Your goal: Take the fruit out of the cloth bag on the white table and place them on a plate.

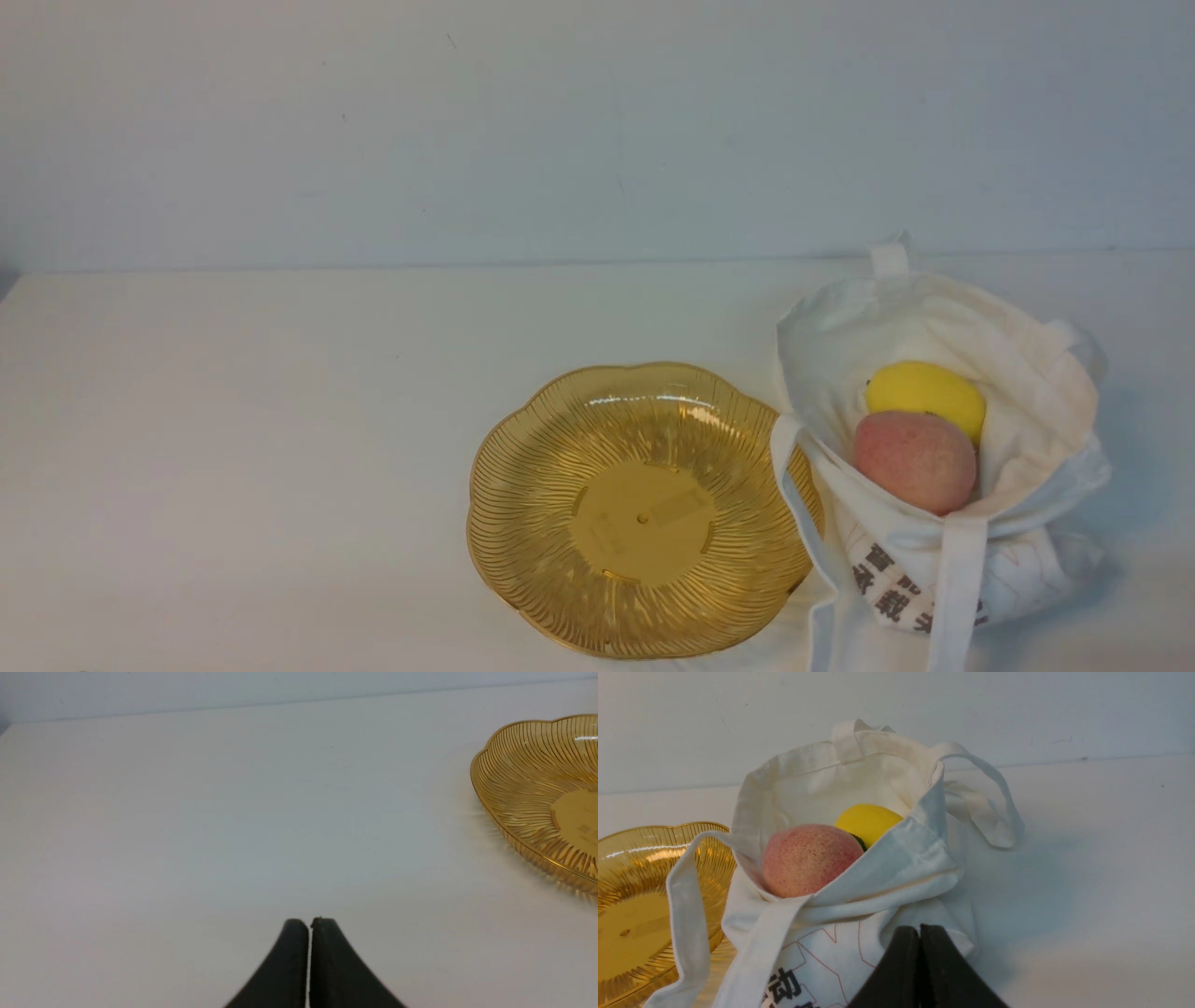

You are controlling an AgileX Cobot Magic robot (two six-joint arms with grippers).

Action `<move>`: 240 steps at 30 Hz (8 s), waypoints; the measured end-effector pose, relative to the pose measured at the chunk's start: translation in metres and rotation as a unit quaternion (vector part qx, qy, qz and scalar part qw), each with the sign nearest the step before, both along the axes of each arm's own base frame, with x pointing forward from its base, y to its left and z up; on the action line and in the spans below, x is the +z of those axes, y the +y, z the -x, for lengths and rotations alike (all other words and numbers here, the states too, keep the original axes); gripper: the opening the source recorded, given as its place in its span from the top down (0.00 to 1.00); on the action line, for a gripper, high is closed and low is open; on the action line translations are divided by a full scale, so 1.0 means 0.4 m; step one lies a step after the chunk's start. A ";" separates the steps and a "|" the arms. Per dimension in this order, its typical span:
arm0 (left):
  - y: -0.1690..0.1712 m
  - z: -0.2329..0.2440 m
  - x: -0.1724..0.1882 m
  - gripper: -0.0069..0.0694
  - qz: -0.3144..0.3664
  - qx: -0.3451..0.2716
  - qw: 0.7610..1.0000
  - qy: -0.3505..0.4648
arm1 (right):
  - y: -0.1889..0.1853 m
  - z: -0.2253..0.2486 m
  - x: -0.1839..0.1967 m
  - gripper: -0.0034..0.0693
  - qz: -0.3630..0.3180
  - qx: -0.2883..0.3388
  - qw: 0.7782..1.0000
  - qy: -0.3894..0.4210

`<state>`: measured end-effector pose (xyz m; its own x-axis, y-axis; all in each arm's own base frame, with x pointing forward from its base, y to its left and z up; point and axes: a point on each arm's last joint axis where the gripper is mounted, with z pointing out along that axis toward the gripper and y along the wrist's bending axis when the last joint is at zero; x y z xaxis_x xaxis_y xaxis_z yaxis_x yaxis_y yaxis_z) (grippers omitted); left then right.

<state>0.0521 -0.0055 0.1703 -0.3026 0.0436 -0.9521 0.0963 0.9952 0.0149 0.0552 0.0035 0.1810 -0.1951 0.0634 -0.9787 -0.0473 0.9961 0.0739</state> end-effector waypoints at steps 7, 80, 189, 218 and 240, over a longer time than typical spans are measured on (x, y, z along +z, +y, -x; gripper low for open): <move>0.000 0.000 0.000 0.92 0.000 0.000 1.000 0.000 | 0.000 0.000 0.000 0.97 0.000 0.000 1.000 0.000; -0.002 0.000 0.000 0.92 0.000 -0.007 1.000 0.000 | 0.169 -0.682 0.036 0.00 -0.020 0.113 0.887 0.448; -0.002 0.000 0.000 0.92 0.000 -0.007 1.000 0.000 | 0.087 -0.029 0.355 0.97 0.018 0.230 0.963 -0.140; -0.002 0.000 0.000 0.92 0.000 -0.007 1.000 0.000 | 0.037 -0.009 0.133 0.97 0.046 0.128 0.990 -0.043; -0.002 0.000 0.000 0.92 0.000 -0.007 1.000 0.000 | -0.003 0.000 -0.002 0.97 0.050 -0.002 0.999 0.003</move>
<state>0.0521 -0.0062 0.1703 -0.3019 0.0480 -0.9521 0.1107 0.9937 0.0149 0.0550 0.0022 0.1804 -0.2003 -0.0331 -0.9792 -0.0432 0.9988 -0.0250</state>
